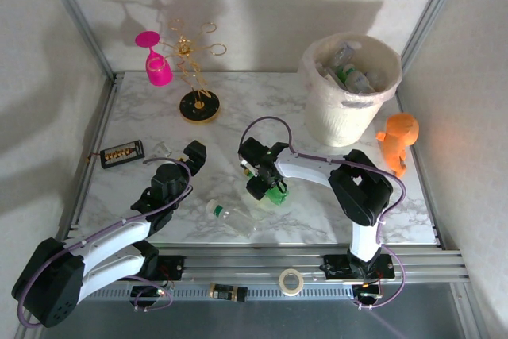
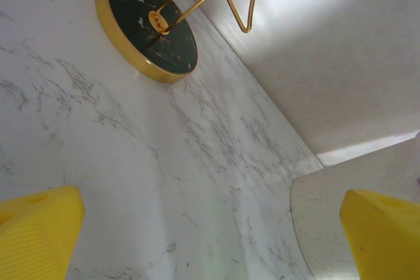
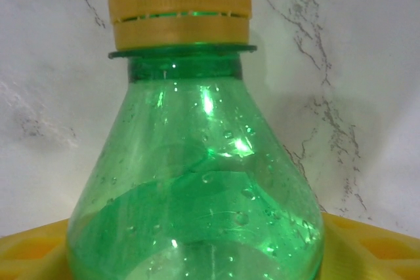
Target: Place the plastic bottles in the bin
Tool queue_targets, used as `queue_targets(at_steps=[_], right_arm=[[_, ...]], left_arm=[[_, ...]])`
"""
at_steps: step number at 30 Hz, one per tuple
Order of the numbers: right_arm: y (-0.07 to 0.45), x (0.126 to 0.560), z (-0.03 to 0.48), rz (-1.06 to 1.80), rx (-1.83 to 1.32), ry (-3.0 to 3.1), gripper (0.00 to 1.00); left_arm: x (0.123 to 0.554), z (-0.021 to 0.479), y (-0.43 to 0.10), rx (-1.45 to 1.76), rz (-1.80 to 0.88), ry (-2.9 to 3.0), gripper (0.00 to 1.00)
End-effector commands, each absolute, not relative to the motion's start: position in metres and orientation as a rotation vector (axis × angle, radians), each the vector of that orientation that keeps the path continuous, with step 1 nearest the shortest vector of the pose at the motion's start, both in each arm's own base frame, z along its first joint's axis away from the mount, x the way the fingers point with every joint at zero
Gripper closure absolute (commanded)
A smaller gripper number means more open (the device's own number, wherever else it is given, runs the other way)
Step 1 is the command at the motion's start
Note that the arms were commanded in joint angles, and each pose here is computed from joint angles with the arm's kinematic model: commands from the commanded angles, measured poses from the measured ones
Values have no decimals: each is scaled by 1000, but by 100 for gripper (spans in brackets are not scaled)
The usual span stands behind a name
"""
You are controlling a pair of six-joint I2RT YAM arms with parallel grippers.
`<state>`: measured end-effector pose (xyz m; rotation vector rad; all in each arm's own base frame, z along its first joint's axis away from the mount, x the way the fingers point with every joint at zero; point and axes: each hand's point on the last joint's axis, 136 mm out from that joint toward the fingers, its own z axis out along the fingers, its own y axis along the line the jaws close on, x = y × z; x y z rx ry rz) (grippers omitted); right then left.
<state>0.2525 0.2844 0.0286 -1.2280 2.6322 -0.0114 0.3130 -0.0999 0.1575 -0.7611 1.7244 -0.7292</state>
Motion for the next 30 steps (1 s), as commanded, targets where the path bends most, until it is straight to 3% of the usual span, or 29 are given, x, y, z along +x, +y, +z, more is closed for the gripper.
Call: queue_targets(at_steps=[1, 11, 15, 19, 30], right_arm=[[287, 256, 31, -43, -1243, 2608, 25], [287, 259, 35, -56, -1235, 2591, 33], [288, 262, 39, -46, -1222, 2574, 43], [290, 265, 48, -28, -1203, 2545, 46], [326, 278, 130, 349, -1053, 2342, 49]], left_arm=[[312, 155, -96, -774, -726, 1725, 0], [313, 157, -98, -769, -736, 1719, 0], [313, 158, -99, -763, -746, 1720, 0], [312, 159, -99, -762, -750, 1720, 0], [313, 163, -105, -741, -787, 1715, 1]])
